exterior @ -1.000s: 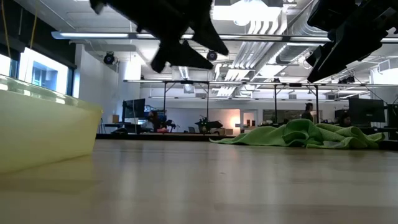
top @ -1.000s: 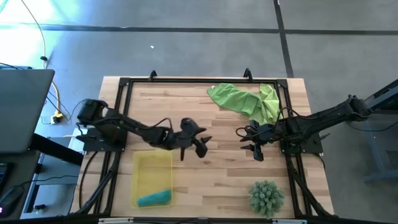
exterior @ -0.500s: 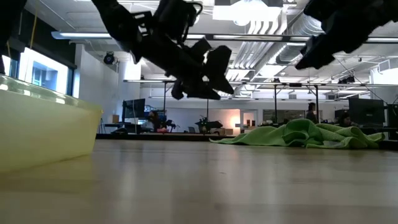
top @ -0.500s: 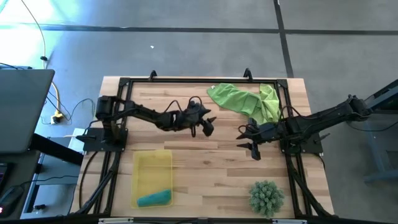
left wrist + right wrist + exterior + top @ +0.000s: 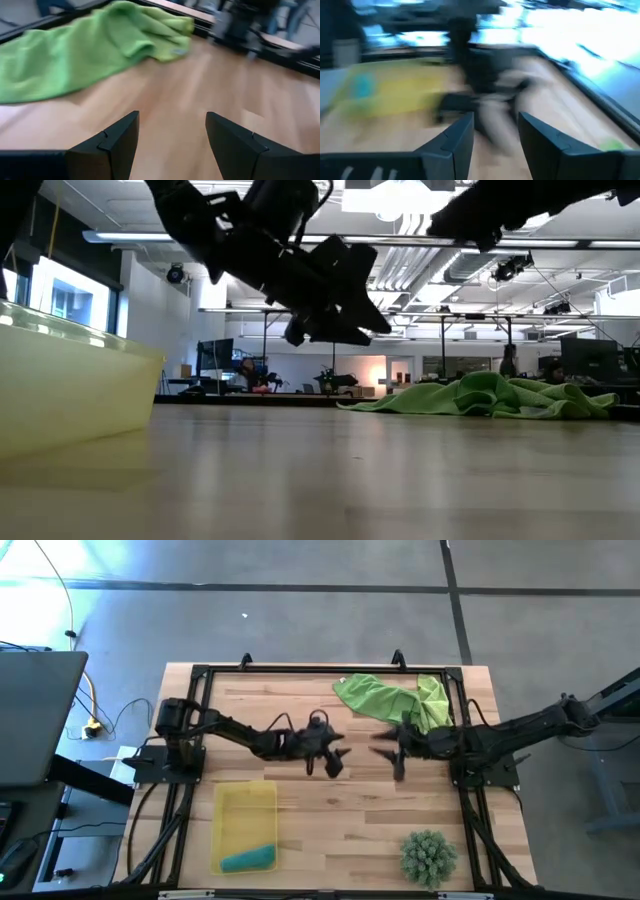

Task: Roll microfiber towels into tight, uniform cylinder then place into a basket
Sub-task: Roll the green microfiber towel

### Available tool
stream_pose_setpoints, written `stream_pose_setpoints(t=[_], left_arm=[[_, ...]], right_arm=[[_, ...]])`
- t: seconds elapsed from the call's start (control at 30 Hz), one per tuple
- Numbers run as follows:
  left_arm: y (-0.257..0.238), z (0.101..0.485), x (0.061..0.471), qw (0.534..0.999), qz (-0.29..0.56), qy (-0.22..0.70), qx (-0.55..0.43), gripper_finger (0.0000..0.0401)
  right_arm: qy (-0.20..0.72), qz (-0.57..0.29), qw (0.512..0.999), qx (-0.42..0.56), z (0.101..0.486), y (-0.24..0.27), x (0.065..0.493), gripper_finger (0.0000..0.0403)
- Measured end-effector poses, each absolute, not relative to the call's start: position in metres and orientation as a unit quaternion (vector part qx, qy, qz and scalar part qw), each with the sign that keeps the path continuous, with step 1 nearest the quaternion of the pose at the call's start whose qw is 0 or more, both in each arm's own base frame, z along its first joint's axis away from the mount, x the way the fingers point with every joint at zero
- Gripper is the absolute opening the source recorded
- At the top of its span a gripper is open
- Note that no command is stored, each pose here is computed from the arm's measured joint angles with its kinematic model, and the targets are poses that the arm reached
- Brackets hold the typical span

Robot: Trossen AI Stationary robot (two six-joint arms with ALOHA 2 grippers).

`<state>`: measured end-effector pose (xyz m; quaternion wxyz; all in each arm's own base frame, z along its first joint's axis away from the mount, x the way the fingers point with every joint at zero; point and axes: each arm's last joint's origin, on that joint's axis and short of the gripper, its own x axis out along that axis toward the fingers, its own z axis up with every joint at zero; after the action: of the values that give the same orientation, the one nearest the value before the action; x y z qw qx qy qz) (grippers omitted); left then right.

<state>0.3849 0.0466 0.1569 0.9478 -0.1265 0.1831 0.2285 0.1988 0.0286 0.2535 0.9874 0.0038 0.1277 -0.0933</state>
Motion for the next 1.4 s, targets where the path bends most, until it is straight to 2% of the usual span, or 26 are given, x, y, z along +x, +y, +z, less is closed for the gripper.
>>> stream_pose_setpoints(t=[0.2, 0.33, 0.5, 0.63, 1.0, 1.17, 1.3, 1.4], left_arm=[[0.002, 0.163, 0.388, 0.961, 0.178, 0.176, -0.115, 0.0218], [-0.020, 0.172, 0.387, 0.969, 0.149, 0.162, -0.112, 0.0218], [-0.034, 0.180, 0.384, 0.975, 0.137, 0.159, -0.073, 0.0218], [-0.038, 0.192, 0.382, 0.978, 0.142, 0.143, -0.047, 0.0218], [-0.036, 0.205, 0.379, 0.980, 0.149, 0.128, -0.029, 0.0218], [-0.036, 0.205, 0.379, 0.980, 0.148, 0.129, -0.024, 0.0218], [-0.036, 0.204, 0.379, 0.980, 0.148, 0.131, -0.024, 0.0218], [-0.036, 0.204, 0.379, 0.980, 0.148, 0.131, -0.024, 0.0218]], right_arm=[[0.199, -0.280, 0.936, 0.071, 0.233, -0.007, 0.193, 0.0146], [0.253, -0.345, 0.894, 0.134, 0.213, -0.028, 0.194, 0.0146], [0.360, -0.350, 0.849, 0.165, 0.180, -0.047, 0.200, 0.0146], [0.407, -0.357, 0.821, 0.180, 0.162, -0.059, 0.203, 0.0146], [0.463, -0.404, 0.783, 0.099, 0.144, -0.080, 0.200, 0.0146], [0.489, -0.402, 0.766, 0.114, 0.133, -0.087, 0.199, 0.0145], [0.507, -0.403, 0.753, 0.115, 0.124, -0.089, 0.199, 0.0118], [0.512, -0.403, 0.750, 0.115, 0.122, -0.089, 0.199, 0.0069]])
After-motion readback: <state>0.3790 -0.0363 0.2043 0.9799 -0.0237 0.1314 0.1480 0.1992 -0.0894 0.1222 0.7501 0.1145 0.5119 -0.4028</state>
